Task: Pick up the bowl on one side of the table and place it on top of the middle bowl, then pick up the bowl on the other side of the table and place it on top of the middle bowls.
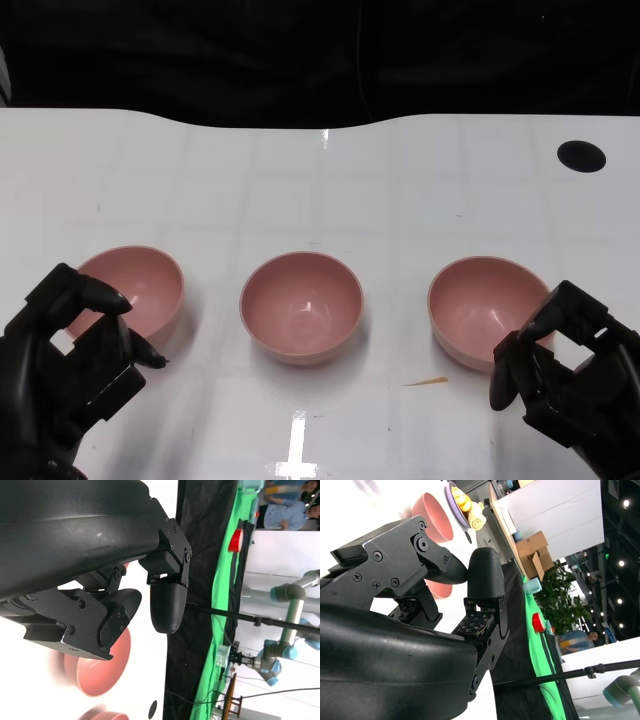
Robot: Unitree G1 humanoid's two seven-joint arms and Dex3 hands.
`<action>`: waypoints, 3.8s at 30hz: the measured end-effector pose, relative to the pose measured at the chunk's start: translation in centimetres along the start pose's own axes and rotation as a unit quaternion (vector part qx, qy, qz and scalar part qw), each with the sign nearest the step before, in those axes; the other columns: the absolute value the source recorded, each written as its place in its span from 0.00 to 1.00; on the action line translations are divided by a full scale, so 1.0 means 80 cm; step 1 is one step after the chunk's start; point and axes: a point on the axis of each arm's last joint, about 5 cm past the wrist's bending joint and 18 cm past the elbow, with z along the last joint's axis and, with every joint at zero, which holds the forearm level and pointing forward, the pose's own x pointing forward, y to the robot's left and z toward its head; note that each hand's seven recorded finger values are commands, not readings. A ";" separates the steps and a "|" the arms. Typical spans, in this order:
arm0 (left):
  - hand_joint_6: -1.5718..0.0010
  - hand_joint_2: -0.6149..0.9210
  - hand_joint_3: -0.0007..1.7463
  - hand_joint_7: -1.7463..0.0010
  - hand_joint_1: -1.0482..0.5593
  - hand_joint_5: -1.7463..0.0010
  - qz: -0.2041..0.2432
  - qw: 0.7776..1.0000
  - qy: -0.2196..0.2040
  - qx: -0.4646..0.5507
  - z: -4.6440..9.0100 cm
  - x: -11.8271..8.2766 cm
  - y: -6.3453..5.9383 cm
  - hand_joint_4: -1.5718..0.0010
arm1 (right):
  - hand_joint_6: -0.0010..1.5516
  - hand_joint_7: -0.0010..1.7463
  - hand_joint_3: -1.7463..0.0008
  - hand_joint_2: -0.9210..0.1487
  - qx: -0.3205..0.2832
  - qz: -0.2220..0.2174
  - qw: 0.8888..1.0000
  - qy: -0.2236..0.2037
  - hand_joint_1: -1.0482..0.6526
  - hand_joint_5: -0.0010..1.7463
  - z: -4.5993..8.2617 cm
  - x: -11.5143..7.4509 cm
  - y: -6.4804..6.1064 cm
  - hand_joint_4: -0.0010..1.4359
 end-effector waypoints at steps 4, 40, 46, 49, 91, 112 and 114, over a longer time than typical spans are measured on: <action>0.61 0.82 0.66 0.00 0.63 0.00 -0.001 1.000 0.003 0.002 -0.002 0.000 0.000 0.47 | 0.51 0.81 0.40 0.33 0.001 0.000 1.000 0.001 0.55 1.00 -0.001 0.000 0.000 0.61; 0.48 0.95 0.23 0.69 0.45 0.55 0.048 0.965 -0.144 0.214 -0.008 -0.003 -0.010 0.53 | 0.51 0.80 0.42 0.31 0.001 0.002 1.000 0.001 0.56 1.00 -0.001 0.000 0.000 0.60; 0.48 1.00 0.12 0.90 0.35 0.72 0.046 0.925 -0.180 0.332 -0.014 -0.003 -0.002 0.59 | 0.52 0.80 0.42 0.32 0.000 0.002 1.000 0.001 0.56 1.00 -0.001 0.000 -0.001 0.60; 0.49 1.00 0.10 0.95 0.33 0.80 0.035 0.897 -0.190 0.398 -0.013 -0.002 0.001 0.60 | 0.52 0.79 0.42 0.32 0.001 0.002 1.000 0.002 0.56 1.00 -0.001 0.001 -0.001 0.61; 0.55 1.00 0.03 1.00 0.23 1.00 -0.128 0.659 -0.005 0.741 0.007 0.080 -0.007 0.58 | 0.51 0.83 0.37 0.35 -0.005 -0.001 1.000 -0.003 0.56 1.00 -0.010 0.011 0.001 0.61; 0.54 1.00 0.04 1.00 0.30 1.00 -0.137 0.675 0.048 0.723 -0.051 0.097 -0.002 0.57 | 0.50 0.83 0.37 0.36 -0.007 0.001 1.000 -0.007 0.56 1.00 -0.011 0.012 0.000 0.61; 0.53 1.00 0.04 1.00 0.30 0.99 -0.138 0.675 0.046 0.724 -0.053 0.099 -0.002 0.56 | 0.50 0.83 0.37 0.36 -0.007 0.000 1.000 -0.007 0.56 1.00 -0.011 0.011 0.000 0.61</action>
